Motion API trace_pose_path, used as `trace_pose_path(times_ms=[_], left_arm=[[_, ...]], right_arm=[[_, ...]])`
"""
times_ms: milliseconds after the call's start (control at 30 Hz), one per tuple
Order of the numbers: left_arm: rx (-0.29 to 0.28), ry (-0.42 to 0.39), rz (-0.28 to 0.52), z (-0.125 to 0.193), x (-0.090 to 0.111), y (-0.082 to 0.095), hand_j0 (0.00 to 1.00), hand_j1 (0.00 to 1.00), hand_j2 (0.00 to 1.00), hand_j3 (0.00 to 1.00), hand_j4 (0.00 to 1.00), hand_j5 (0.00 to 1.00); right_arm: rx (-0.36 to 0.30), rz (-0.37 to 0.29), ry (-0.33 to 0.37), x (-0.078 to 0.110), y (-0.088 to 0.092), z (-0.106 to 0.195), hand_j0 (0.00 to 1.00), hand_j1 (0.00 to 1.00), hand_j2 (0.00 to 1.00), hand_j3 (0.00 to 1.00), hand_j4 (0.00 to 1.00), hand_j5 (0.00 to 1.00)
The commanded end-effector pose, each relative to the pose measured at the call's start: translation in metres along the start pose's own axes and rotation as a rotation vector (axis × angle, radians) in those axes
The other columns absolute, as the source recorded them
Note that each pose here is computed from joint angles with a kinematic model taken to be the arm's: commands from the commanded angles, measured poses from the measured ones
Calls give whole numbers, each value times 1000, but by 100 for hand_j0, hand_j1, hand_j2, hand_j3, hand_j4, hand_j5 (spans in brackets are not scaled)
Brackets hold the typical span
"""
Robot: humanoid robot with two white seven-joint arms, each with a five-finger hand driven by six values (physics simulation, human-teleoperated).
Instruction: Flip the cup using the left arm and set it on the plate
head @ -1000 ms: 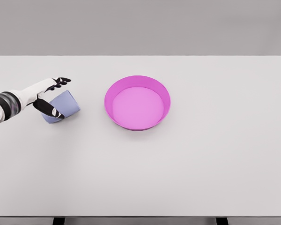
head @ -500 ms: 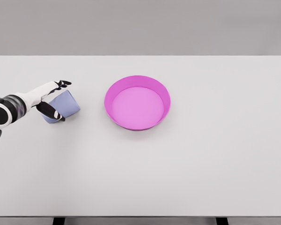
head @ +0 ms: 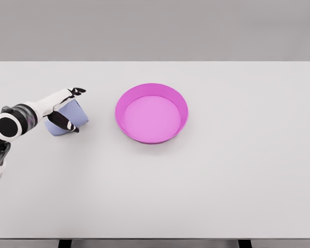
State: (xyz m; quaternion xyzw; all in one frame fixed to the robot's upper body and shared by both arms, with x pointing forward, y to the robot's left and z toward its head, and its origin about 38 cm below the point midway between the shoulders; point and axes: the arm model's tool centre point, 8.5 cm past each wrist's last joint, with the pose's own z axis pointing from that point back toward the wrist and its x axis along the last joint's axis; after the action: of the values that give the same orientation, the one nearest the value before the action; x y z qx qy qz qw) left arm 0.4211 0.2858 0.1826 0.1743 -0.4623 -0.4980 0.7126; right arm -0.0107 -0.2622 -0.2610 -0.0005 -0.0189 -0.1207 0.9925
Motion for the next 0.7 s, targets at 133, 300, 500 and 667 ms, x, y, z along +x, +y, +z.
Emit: trace_pose_path(times_ms=[133, 300, 500, 667], left_arm=[[35, 41, -81, -2, -1, -3, 100, 100, 100, 100, 100, 100], [25, 42, -82, -3, -1, -5, 100, 100, 100, 100, 100, 100], [14, 51, -82, -4, -5, -9, 100, 100, 100, 100, 100, 100], [14, 58, -80, -5, -7, -8, 100, 100, 100, 100, 100, 100]], right_arm=[[0, -1, -2, 0, 0, 0, 100, 100, 100, 100, 100, 100], [0, -1, 0, 0, 0, 0, 100, 100, 100, 100, 100, 100], [-1, -1, 0, 0, 0, 0, 100, 100, 100, 100, 100, 100], [0, -1, 0, 0, 0, 0, 100, 100, 100, 100, 100, 100]])
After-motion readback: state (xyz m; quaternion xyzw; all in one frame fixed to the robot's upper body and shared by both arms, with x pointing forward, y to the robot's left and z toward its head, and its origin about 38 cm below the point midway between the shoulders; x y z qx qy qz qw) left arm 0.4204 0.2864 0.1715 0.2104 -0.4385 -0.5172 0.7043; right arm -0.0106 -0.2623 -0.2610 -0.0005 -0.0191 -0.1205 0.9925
